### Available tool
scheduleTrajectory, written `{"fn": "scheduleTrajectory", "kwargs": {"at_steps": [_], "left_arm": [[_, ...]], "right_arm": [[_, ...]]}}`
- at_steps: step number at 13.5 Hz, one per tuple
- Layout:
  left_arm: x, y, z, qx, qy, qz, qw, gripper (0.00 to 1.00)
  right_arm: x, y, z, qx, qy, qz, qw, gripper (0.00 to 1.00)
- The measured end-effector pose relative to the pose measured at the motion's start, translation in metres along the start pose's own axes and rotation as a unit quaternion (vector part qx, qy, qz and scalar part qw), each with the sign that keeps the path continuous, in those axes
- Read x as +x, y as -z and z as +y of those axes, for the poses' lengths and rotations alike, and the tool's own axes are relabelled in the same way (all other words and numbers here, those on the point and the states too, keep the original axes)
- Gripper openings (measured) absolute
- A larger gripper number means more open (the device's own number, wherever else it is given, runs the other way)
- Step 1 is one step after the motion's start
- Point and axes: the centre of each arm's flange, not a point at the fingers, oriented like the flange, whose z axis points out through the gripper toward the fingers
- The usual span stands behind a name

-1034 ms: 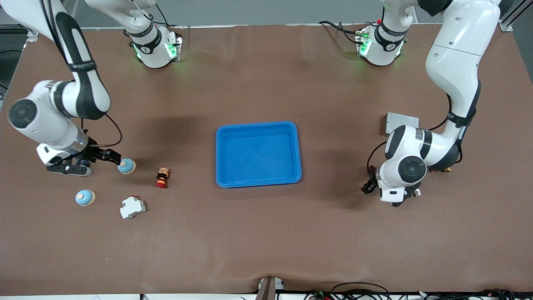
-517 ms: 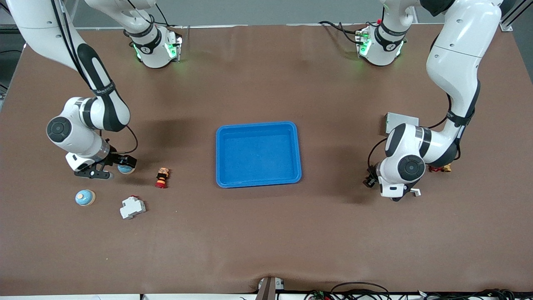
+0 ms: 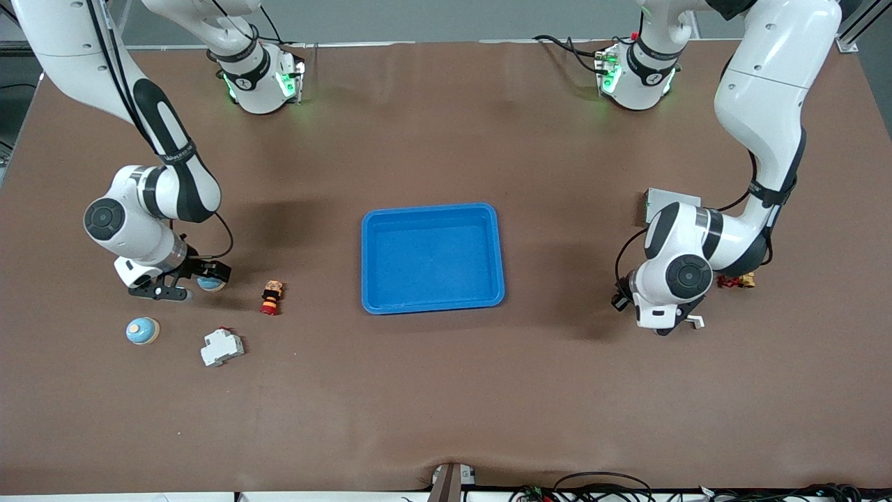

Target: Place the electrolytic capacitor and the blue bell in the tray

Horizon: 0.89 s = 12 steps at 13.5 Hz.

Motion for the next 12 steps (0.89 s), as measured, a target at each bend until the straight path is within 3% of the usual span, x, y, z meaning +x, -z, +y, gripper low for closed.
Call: {"fn": "scheduleTrajectory", "kwargs": {"at_steps": [6, 9, 12], "left_arm": [[-0.08, 0.091, 0.05, -0.053, -0.007, 0.012, 0.998, 0.31], [-0.15, 0.107, 0.081, -0.071, 0.001, 0.001, 0.997, 0.31], [-0.209, 0.091, 0.108, -0.085, 0.018, -0.008, 0.996, 0.31]], "right_arm": [[-0.002, -0.012, 0.0, -0.001, 0.003, -0.003, 1.0, 0.96], [-0.002, -0.011, 0.0, -0.001, 0.004, -0.012, 1.0, 0.67], [0.006, 0.008, -0.002, 0.001, 0.003, -0.045, 0.999, 0.67]]}}
